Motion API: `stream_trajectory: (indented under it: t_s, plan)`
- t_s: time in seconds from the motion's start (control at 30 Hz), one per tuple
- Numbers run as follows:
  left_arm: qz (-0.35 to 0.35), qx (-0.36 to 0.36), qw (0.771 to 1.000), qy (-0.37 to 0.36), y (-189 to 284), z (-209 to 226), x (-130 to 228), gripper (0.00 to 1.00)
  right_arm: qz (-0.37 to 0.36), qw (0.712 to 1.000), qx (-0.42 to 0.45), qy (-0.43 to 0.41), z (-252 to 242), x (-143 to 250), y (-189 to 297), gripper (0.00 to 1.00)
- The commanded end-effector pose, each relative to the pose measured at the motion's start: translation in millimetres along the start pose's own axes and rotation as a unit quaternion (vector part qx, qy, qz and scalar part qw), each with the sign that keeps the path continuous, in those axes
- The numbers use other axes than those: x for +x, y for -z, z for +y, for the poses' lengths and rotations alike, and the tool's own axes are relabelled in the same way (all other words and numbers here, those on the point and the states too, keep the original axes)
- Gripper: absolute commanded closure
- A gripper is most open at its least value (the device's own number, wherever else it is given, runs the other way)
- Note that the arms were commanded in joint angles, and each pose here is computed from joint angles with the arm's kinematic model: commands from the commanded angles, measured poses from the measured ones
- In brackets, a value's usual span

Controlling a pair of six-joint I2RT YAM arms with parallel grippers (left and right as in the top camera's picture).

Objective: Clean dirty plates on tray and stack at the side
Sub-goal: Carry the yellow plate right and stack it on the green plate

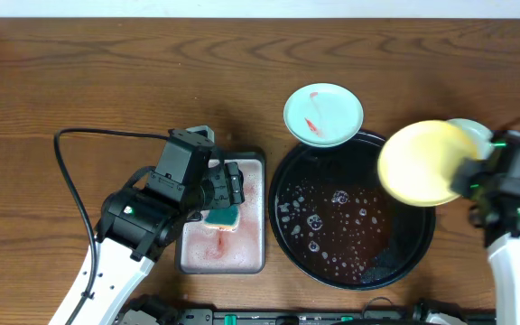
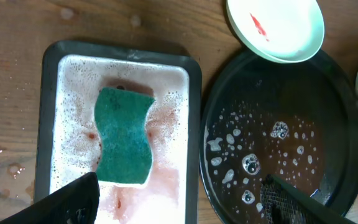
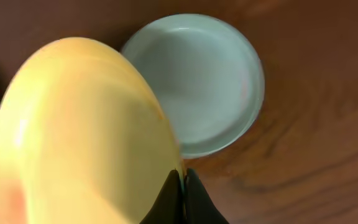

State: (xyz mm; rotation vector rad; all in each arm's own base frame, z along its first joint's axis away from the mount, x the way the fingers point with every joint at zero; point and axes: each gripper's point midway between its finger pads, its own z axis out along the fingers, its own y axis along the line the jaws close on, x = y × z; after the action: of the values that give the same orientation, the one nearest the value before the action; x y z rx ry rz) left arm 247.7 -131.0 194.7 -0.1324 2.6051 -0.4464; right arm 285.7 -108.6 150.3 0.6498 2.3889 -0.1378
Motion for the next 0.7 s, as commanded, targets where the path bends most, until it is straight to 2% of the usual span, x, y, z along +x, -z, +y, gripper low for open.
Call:
stream_trajectory:
  t_s: [0.0,0.13,0.3,0.37,0.43,0.47,0.53,0.6,0.67]
  plan:
    - [-0.002,-0.002,1.0,-0.003,1,1,-2,0.17,0.026,0.993,-0.05,-0.101,-14,-6,-24,0.99]
    - [-0.002,-0.002,1.0,-0.003,1,1,-2,0.17,0.042,0.98,-0.02,-0.194,-54,-6,-66,0.99]
    - [-0.002,-0.002,1.0,-0.003,1,1,-2,0.17,0.06,0.971,-0.001,-0.232,-77,4,-100,0.99]
    - [-0.002,-0.002,1.0,-0.003,1,1,-2,0.17,0.066,0.971,-0.001,-0.229,-78,7,-104,0.61]
    - [-0.002,-0.002,1.0,-0.003,1,1,-2,0.17,0.051,0.977,-0.045,-0.203,-63,-6,-99,0.45]
    - [-0.002,-0.002,1.0,-0.003,1,1,-2,0.17,0.032,0.978,-0.09,-0.185,-46,-23,-88,0.32]
    - [-0.002,-0.002,1.0,-0.003,1,1,-2,0.17,0.003,0.976,-0.155,-0.155,-17,-45,-65,0.2]
    - [-0.002,-0.002,1.0,-0.003,1,1,-2,0.17,-0.028,0.969,-0.221,-0.108,18,-62,-35,0.01]
    - [-0.002,-0.002,1.0,-0.003,1,1,-2,0.17,-0.047,0.959,-0.272,-0.061,54,-67,-5,0.01]
